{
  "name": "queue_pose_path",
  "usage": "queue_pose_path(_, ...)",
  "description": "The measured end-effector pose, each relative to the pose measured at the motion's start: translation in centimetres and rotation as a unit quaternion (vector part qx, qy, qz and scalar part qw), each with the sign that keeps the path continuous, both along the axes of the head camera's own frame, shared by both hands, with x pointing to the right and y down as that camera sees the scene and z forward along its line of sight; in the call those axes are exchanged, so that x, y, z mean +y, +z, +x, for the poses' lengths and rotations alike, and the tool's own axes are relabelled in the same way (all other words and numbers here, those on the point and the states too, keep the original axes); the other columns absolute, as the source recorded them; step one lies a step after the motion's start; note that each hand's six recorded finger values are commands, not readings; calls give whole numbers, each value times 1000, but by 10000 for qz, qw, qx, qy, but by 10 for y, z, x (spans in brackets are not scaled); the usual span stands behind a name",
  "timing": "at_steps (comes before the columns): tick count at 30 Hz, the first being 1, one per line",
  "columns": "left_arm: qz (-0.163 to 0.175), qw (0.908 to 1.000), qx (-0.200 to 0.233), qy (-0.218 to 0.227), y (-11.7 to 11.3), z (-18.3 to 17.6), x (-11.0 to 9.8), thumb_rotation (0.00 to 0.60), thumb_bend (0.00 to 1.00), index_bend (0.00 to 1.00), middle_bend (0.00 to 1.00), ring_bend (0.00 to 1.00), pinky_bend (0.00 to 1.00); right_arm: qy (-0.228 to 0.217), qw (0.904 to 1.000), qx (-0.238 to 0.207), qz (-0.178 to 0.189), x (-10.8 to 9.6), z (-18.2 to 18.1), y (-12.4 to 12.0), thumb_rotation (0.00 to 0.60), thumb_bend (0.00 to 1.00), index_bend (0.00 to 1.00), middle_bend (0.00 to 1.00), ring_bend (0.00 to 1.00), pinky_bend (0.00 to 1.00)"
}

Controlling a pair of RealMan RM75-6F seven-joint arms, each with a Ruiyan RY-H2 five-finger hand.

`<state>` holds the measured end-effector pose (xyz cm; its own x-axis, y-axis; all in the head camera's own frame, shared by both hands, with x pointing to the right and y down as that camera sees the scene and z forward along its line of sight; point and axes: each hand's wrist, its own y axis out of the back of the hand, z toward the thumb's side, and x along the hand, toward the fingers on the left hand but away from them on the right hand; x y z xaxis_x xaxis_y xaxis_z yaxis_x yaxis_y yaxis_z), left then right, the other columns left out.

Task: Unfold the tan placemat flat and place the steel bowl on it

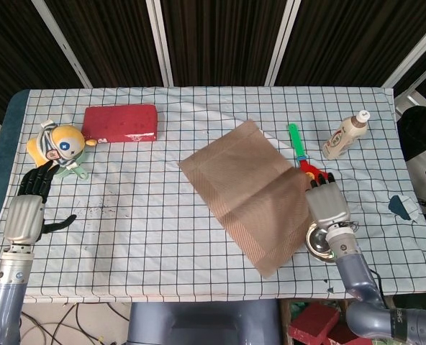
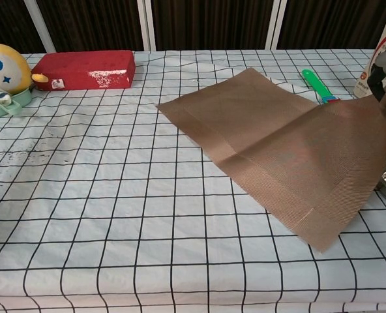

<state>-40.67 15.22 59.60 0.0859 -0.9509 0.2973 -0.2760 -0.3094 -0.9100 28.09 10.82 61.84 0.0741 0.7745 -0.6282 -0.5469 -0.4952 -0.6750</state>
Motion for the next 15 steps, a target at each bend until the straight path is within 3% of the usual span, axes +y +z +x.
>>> queue_pose_path(4, 4, 10000, 3, -3, 0, 0, 0, 600, 9, 0, 0, 0, 49, -288, 9989, 368, 43, -8, 7, 5, 600, 445, 752, 287, 151, 171)
queue_pose_path(12, 5, 10000, 0, 16, 0, 1, 0, 600, 9, 0, 0, 0, 49, -1068, 9895, 938, 262, -20, 9, 9, 600, 296, 749, 270, 150, 171)
queue_pose_path(15, 4, 10000, -4, 18, 1, 1, 0, 600, 9, 0, 0, 0, 49, -1363, 9845, 1044, 365, -21, 7, 8, 600, 255, 680, 220, 149, 170)
